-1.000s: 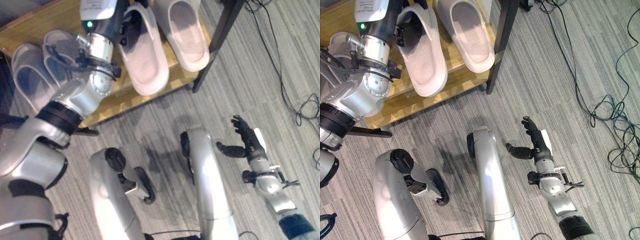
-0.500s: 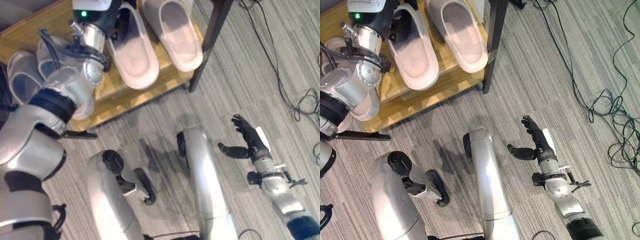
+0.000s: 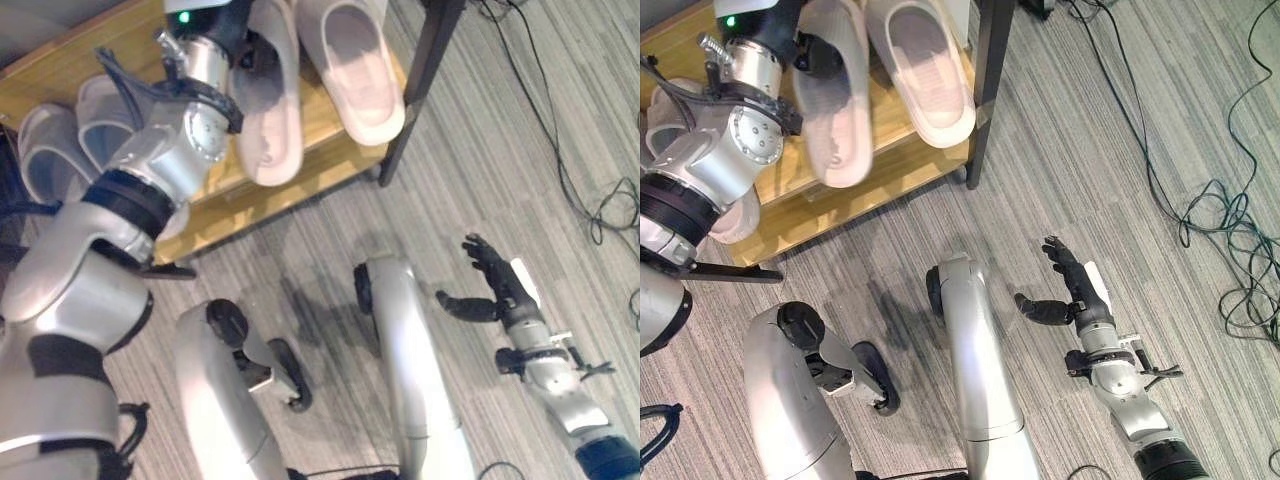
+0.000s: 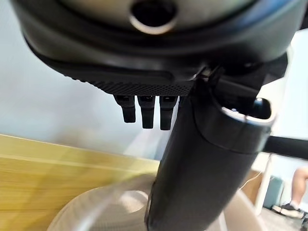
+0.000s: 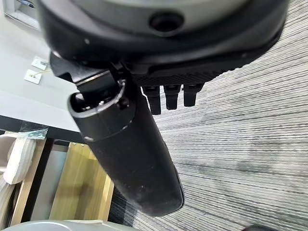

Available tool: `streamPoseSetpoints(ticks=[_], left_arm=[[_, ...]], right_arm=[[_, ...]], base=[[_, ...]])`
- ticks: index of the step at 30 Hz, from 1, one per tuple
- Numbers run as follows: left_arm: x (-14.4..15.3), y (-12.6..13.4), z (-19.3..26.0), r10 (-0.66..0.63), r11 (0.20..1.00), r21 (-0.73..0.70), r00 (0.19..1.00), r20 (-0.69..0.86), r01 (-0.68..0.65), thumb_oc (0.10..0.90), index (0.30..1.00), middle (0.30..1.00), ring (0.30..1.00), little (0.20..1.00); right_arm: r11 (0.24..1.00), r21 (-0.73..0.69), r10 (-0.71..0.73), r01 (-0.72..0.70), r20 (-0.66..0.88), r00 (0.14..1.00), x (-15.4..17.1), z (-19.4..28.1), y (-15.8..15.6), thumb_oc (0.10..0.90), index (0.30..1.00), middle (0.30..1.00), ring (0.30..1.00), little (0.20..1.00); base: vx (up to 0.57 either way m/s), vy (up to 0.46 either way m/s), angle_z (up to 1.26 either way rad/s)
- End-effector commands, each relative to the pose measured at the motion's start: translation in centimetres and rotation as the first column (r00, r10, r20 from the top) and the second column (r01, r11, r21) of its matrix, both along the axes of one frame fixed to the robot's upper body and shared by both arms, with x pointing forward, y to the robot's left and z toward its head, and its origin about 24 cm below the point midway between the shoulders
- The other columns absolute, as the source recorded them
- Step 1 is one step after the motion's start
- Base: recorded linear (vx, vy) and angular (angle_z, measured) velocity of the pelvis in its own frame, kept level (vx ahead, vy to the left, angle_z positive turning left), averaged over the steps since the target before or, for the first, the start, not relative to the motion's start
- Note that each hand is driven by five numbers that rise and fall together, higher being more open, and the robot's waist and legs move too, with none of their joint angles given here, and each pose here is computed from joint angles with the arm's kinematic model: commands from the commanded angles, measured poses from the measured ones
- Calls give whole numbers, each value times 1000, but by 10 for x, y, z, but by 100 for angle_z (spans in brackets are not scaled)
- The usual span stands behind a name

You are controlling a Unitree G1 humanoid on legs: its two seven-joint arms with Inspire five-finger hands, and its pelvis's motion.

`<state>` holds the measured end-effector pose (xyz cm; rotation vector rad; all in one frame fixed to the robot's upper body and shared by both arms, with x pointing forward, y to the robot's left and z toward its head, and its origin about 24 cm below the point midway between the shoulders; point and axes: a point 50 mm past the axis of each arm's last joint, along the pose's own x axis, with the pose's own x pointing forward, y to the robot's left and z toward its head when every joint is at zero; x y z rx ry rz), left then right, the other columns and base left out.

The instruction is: Arrange the slippers neatly on the shoe rack.

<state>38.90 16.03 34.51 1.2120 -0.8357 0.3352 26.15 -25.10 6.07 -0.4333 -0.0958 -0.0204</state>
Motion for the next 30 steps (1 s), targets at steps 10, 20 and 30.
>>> streamPoseSetpoints(ticks=[10,20,30], left_arm=[[-25,-11,25,-154,982,-83,974,167,169,800,900,900,900,900],[-53,-18,23,-314,937,-77,919,238,340,800,900,900,900,900],[-96,-18,6,-597,724,-210,749,286,657,800,900,900,900,900]], right_arm=[[996,-29,83,-79,225,971,3,50,12,800,900,900,900,900],[995,-44,94,-87,209,973,0,46,14,800,900,900,900,900],[996,-50,86,-78,184,979,-7,39,16,800,900,900,900,900]], base=[[-19,-14,7],[-25,-33,8],[-27,-45,11]])
